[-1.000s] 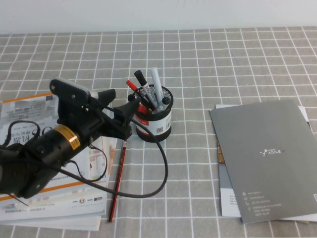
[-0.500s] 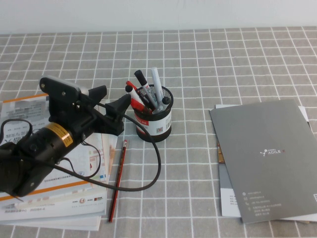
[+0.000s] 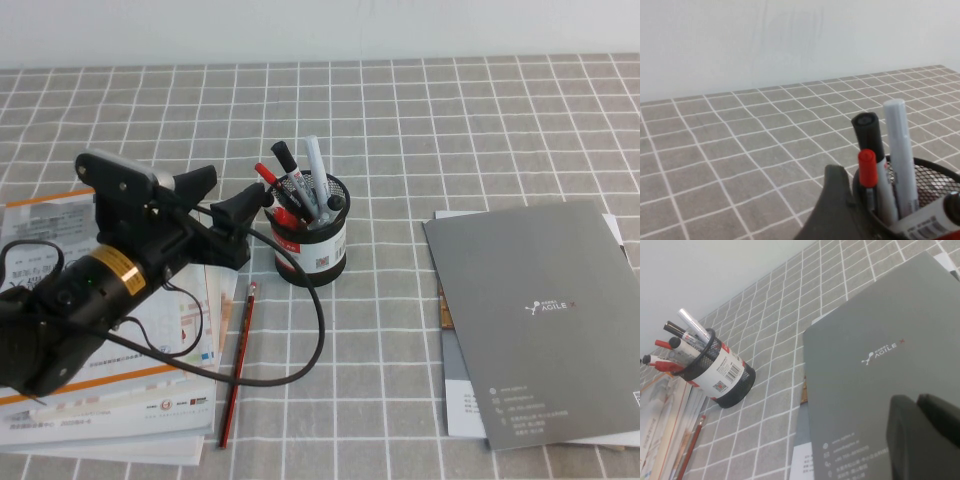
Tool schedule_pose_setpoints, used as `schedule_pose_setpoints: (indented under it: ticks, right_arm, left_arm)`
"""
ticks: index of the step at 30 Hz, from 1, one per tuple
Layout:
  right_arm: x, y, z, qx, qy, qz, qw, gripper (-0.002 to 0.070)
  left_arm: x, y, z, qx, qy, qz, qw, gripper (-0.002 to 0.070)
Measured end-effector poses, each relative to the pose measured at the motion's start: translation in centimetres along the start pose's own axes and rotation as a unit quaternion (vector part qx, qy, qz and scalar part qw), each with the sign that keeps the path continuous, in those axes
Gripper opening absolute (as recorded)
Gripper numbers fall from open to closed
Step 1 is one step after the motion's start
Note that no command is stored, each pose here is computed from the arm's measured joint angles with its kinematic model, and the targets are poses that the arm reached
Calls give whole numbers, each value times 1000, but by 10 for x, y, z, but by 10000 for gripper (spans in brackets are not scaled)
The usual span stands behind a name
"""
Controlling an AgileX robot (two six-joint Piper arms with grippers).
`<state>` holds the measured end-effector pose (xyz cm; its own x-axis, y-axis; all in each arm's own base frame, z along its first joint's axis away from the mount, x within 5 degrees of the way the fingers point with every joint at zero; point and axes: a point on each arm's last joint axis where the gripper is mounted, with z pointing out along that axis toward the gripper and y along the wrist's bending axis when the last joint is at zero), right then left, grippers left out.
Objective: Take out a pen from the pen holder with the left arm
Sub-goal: 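Take a marker out of the pen holder and lay it on the table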
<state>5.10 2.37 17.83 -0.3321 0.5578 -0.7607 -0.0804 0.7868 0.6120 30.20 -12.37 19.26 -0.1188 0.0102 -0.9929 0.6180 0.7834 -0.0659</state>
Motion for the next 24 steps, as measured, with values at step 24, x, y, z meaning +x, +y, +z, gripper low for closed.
schedule_pose_setpoints:
  ticks: [24]
  right_arm:
    - [0, 0, 0, 0, 0, 0, 1000, -13]
  left_arm:
    - [6, -5, 1, 31, 14, 8, 999, 360]
